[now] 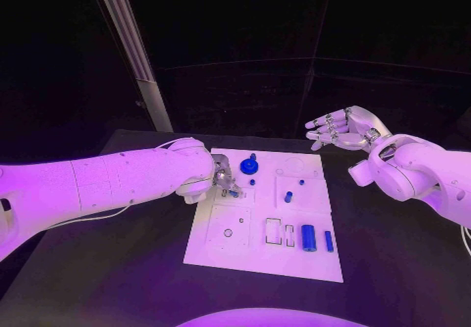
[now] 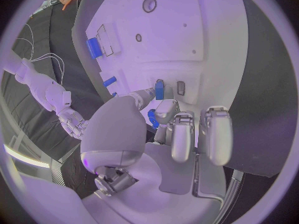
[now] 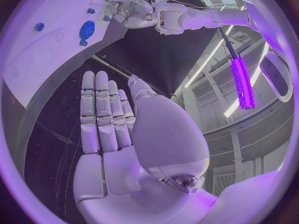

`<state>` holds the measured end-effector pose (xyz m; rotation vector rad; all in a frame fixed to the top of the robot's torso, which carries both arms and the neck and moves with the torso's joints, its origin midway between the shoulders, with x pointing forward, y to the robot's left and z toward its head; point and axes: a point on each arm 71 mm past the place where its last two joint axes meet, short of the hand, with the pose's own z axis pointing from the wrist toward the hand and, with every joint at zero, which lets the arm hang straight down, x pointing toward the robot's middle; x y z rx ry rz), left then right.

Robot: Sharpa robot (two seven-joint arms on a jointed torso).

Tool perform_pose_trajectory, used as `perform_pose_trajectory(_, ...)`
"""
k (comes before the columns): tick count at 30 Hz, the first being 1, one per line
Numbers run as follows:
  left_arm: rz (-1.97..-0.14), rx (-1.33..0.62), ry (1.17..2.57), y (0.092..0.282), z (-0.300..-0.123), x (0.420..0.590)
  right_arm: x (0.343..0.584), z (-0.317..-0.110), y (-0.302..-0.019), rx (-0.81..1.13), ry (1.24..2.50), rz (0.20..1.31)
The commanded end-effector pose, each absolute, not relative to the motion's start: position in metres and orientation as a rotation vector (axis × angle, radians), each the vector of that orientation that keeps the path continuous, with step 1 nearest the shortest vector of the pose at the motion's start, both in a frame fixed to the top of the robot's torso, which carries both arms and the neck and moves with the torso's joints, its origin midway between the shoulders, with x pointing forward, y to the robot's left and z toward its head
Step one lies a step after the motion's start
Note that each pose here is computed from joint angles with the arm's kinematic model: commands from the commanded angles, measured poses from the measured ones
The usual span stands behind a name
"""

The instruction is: Assemble the parts on the task board

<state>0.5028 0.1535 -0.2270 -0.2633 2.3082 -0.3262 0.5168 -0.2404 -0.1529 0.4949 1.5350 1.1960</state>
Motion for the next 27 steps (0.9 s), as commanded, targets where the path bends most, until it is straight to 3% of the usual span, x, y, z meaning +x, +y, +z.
perform_pose_trajectory(1, -0.294, -0.246, 2.273, 0.1544, -0.2272, 0.5041, 0.5161, -0.1511, -0.2391, 0.478, 1.535, 1.203)
perform_pose_trajectory(27, -0.309, -0.244, 2.266, 0.1506, -0.2302, 0.4985, 0.5158, -0.1509, -0.2385, 0.474, 1.534, 1.207)
